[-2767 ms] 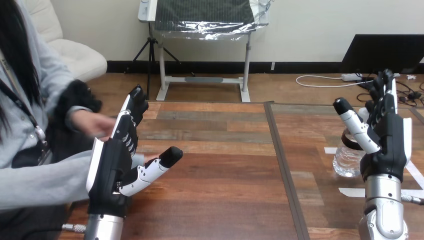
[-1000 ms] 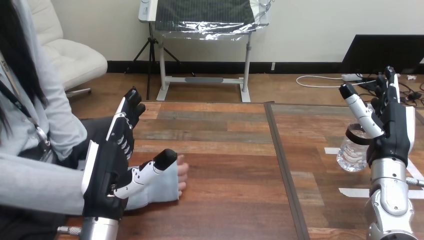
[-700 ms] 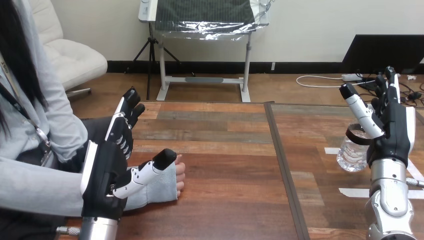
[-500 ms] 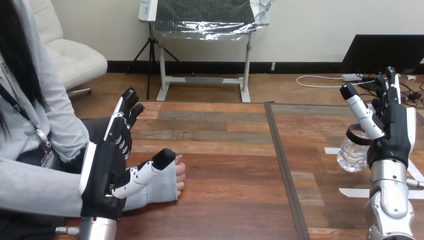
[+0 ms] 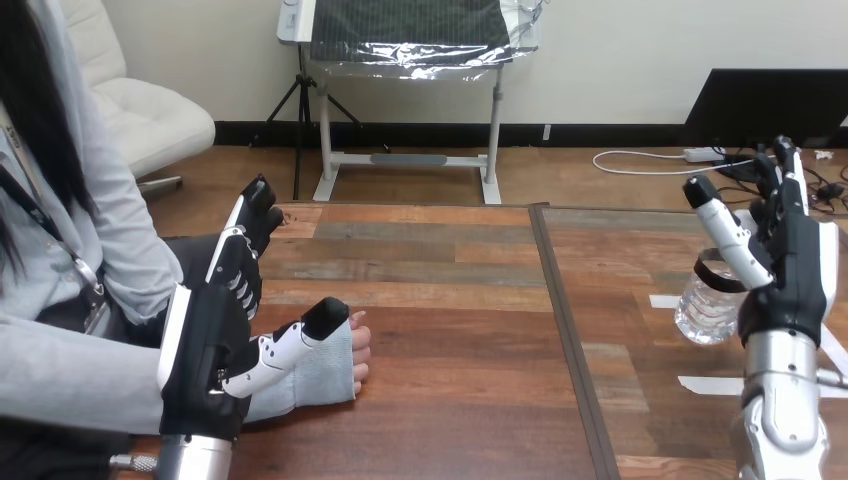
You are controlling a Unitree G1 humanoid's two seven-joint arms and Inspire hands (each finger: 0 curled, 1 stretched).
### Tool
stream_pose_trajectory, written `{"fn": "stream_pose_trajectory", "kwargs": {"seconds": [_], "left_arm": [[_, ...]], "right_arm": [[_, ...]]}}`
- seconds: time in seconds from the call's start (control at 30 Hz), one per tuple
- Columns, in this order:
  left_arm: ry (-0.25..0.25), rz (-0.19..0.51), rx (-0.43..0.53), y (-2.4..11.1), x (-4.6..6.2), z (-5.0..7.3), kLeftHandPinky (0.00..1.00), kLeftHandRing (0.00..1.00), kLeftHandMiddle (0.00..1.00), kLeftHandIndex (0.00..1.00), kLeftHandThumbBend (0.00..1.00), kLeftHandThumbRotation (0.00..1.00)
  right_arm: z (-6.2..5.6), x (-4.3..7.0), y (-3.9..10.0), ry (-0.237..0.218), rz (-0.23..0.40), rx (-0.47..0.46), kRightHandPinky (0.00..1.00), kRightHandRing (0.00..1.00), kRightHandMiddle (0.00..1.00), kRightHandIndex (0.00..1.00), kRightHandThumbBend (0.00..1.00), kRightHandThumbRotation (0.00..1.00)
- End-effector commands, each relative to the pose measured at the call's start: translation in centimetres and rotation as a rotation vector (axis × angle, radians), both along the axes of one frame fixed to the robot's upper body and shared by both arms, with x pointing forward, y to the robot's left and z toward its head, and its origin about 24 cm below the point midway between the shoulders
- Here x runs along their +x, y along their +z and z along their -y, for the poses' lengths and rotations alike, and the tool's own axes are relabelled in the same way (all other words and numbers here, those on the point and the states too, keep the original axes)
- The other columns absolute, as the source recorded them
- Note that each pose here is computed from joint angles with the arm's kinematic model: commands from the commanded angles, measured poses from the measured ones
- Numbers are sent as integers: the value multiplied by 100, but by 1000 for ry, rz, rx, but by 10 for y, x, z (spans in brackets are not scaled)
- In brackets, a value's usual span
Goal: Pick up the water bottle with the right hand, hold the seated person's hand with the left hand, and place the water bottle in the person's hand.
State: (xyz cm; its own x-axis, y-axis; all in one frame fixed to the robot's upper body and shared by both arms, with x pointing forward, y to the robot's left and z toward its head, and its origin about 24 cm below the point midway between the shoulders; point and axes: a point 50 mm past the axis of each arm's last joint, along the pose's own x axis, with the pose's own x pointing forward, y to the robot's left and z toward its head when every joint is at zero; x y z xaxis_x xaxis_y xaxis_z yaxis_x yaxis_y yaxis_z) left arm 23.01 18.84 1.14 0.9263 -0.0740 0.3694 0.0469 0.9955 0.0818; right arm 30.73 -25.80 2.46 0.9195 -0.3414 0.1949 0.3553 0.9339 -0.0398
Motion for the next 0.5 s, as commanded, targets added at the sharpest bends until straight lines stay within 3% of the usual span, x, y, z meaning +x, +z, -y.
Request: {"fn": "stream_pose_trajectory", "kwargs": {"seconds": [0.0,0.47], "left_arm": [[-14,64,-2,13,14,5,99,95,96,94,100,48],[-24,56,-11,12,18,7,100,95,96,94,100,48]], "right_arm": [[-3,-1,8,-8,84,2,99,98,94,98,100,52],[-6,-10,16,-28,218,-30,95,94,92,95,100,52]]}}
